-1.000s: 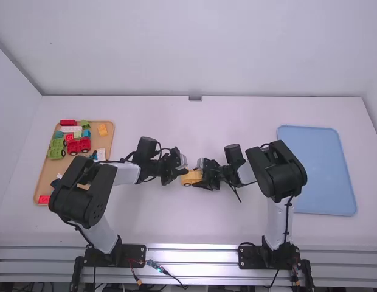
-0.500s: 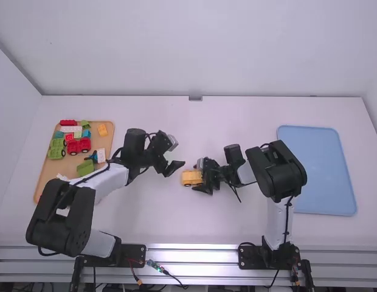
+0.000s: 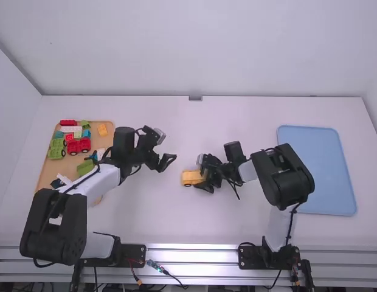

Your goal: Assemble lego blocks to make yellow taxi

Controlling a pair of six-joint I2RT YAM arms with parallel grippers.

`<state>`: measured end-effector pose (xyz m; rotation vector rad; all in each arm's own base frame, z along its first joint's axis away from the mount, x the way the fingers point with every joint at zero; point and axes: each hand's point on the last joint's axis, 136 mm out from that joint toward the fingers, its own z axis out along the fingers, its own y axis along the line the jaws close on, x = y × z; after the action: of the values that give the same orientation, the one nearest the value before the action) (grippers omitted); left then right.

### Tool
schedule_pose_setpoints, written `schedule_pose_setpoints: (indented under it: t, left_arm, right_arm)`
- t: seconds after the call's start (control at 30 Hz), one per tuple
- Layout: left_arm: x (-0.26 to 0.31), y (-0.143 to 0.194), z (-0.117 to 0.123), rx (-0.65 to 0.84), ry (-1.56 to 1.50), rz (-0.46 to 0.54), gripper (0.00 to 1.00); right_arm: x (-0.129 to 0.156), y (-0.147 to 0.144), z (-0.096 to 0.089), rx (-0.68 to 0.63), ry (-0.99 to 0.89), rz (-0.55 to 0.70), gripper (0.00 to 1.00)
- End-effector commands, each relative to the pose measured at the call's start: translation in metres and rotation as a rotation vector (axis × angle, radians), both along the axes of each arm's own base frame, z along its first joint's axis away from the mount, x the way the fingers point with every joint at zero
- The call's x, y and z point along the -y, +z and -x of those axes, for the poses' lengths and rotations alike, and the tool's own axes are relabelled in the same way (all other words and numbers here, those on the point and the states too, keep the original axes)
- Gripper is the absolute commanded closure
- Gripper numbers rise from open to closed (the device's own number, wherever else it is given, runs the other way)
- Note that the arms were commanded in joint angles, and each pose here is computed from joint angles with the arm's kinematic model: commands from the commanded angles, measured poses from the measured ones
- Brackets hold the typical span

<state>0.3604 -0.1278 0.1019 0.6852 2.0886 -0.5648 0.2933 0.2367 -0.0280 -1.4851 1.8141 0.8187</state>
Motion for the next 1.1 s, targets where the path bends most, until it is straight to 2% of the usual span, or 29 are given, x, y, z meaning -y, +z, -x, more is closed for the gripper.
schedule_pose_setpoints:
  t: [0.0,0.2,0.33,0.5,0.7,0.87,1.07]
  left_arm:
    - [-0.016,0.008,-0.005,-0.025,0.09,0.051,0.01]
    - [-0.055,0.0,-0.014,-0.143,0.334,0.125,0.01]
    - [-0.084,-0.012,-0.016,-0.189,0.501,0.078,0.01]
    - [-0.107,-0.017,-0.02,-0.163,0.626,-0.024,0.01]
    - [-0.131,-0.015,-0.022,-0.187,0.746,-0.049,0.01]
    - [-0.151,0.012,-0.021,-0.297,0.814,-0.073,0.01]
    - [-0.194,0.056,-0.031,-0.295,0.962,-0.133,0.01]
  right_arm:
    - [0.024,-0.012,-0.009,0.002,-0.114,0.168,0.01]
    - [0.048,-0.006,-0.009,-0.002,-0.192,0.313,0.01]
    - [0.056,0.004,-0.008,0.007,-0.215,0.35,0.01]
    - [0.06,0.014,-0.005,0.01,-0.222,0.369,0.01]
    - [0.071,0.02,-0.003,0.016,-0.248,0.427,0.01]
    - [0.075,0.025,-0.002,0.022,-0.259,0.444,0.01]
    - [0.074,0.033,-0.006,0.04,-0.28,0.425,0.01]
